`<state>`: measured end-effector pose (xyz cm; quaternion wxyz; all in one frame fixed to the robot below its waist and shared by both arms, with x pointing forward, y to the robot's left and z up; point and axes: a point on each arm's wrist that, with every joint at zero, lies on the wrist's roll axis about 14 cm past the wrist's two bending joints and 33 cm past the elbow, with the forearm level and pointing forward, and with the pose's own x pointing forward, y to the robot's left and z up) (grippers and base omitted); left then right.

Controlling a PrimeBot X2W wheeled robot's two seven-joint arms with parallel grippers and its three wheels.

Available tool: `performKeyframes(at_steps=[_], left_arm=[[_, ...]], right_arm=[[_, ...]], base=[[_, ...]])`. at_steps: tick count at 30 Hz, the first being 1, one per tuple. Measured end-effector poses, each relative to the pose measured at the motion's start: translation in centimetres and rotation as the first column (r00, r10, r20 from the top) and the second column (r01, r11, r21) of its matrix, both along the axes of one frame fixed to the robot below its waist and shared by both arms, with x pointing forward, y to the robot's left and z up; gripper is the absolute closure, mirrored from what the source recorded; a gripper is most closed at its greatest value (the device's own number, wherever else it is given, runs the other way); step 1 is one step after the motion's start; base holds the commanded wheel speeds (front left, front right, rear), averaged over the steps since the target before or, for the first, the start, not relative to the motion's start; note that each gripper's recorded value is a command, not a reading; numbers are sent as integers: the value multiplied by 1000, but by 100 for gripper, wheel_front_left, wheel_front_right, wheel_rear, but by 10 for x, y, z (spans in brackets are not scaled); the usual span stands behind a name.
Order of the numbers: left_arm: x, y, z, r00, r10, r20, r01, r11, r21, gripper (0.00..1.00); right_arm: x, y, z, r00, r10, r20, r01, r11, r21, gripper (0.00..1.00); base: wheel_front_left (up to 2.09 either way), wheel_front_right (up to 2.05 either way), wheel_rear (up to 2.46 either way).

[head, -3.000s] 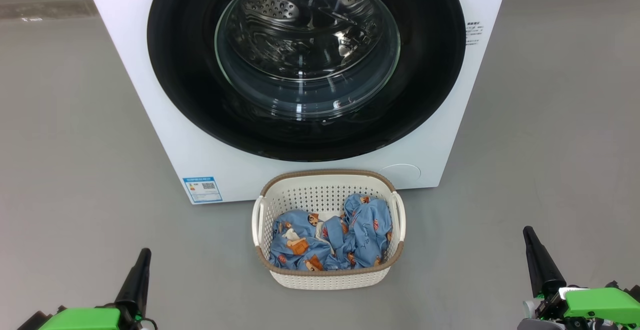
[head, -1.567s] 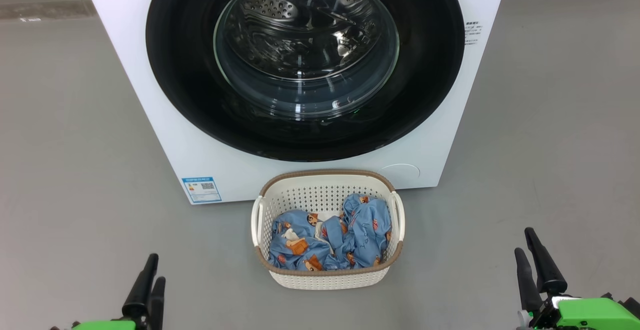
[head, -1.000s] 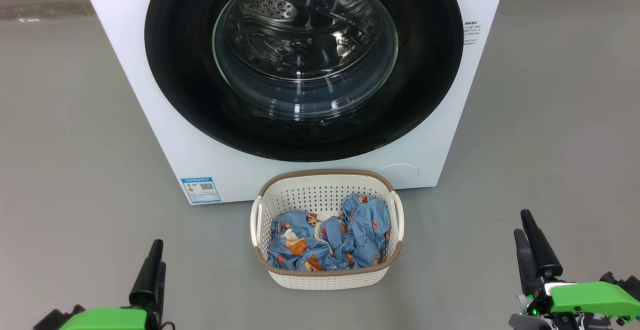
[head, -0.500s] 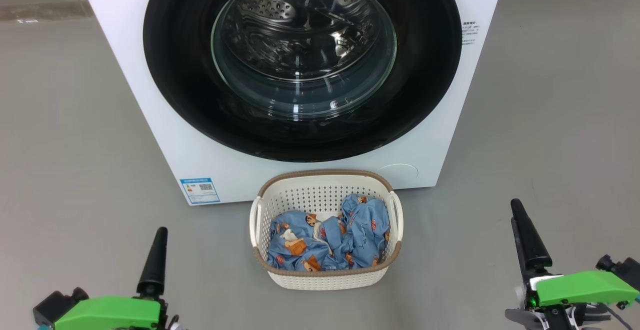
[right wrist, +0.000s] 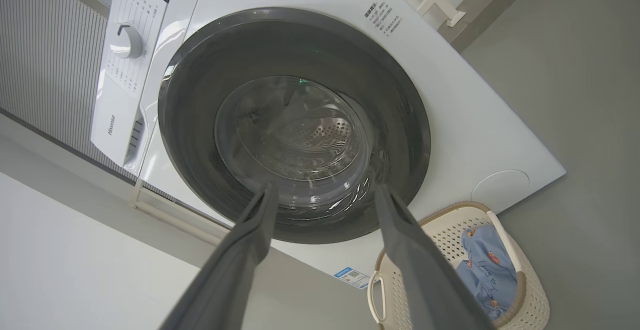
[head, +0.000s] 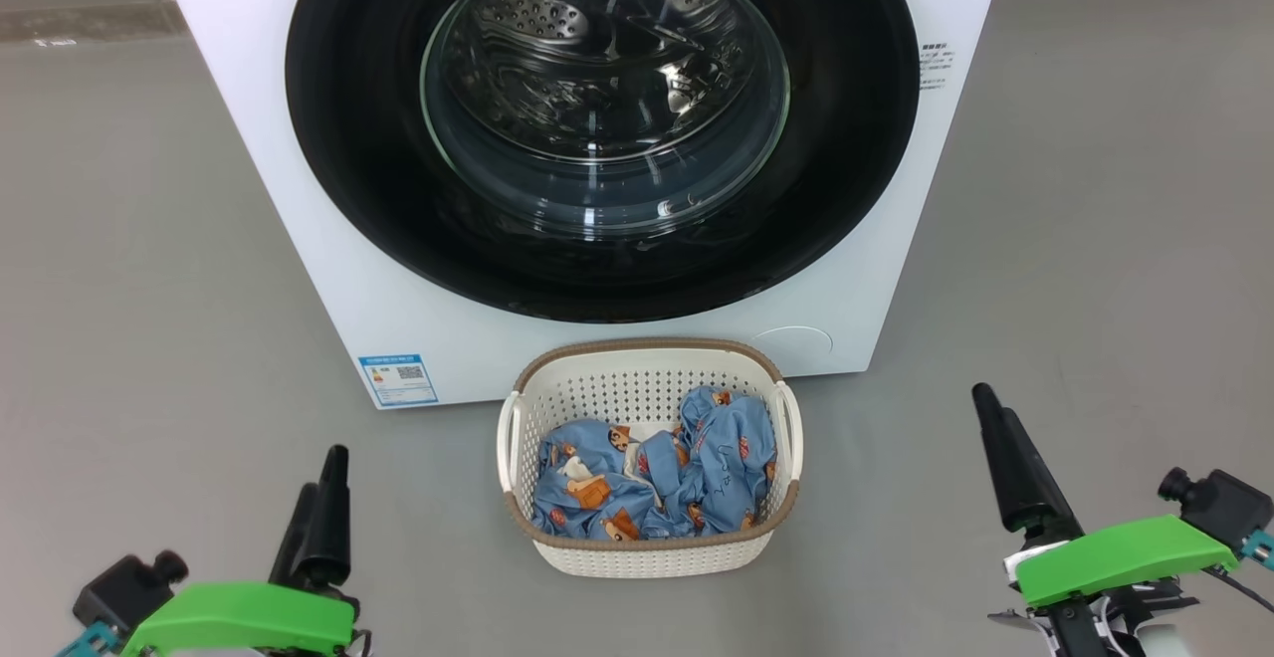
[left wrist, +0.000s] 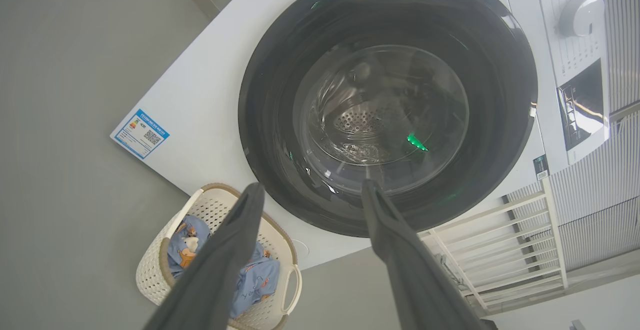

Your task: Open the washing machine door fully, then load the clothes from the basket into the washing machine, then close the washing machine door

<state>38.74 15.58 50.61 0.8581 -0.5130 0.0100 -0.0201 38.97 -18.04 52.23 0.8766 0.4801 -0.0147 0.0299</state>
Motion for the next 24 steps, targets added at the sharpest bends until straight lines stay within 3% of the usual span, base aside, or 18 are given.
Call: performKeyframes(at_steps=[11, 24], left_arm=[[3, -6, 9, 998, -27, 48, 15, 970, 241, 0], [5, -11, 12, 996, -49, 78, 8, 891, 453, 0]], right_arm=[[5, 9, 4, 999, 26, 27, -20, 982, -189, 0], [8, 17, 9, 996, 57, 64, -26, 915, -402, 0]], base=[[0, 0, 0], [0, 0, 0]])
